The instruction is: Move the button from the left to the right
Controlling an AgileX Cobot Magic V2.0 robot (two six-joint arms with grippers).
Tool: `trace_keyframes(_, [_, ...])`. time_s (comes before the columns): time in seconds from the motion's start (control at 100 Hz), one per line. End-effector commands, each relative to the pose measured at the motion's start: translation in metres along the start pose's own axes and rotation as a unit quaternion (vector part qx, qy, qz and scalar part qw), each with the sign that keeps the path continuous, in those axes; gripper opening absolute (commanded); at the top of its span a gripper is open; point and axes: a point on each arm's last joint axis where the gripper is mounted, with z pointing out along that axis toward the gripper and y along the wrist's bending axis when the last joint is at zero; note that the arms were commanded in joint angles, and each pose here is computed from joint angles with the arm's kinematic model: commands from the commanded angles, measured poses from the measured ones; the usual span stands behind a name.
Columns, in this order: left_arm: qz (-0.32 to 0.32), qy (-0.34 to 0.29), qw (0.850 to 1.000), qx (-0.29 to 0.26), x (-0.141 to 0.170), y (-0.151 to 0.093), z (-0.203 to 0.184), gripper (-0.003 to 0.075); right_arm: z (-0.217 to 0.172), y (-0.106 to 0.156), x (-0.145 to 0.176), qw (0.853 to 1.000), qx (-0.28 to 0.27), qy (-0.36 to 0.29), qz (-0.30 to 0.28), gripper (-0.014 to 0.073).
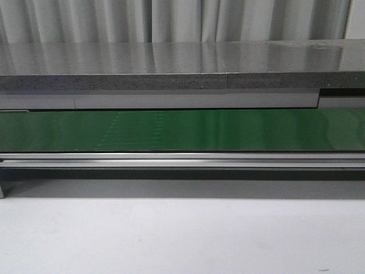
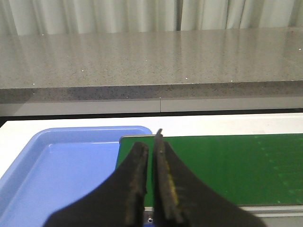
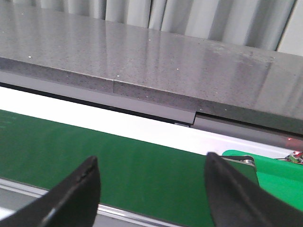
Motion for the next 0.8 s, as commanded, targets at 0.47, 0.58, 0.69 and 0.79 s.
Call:
trace_keyframes(0.47, [-0.006, -0.050, 0.999, -0.007, -0.0161, 0.0019, -0.0007, 0.0005, -0.0095, -0.0069, -0.0191, 0.996, 0.044, -0.079, -0.007, 0.0062])
trace_keyframes(0.58, [-0.006, -0.050, 0.999, -0.007, -0.0161, 0.0019, -0.0007, 0.0005, -0.0096, -0.0073, -0.0197, 0.996, 0.046, -0.082, -0.007, -0.0071])
trace_keyframes(0.69, [-0.006, -0.050, 0.999, -0.007, -0.0161, 0.0019, -0.0007, 0.0005, -0.0096, -0.0073, -0.0197, 0.996, 0.046, -0.082, -0.007, -0.0068])
trace_keyframes(0.79, [-0.006, -0.050, 0.999, -0.007, -0.0161, 0.0019, -0.0007, 0.0005, -0.0096, -0.0073, -0.0197, 0.996, 0.046, -0.082, -0.007, -0.0068])
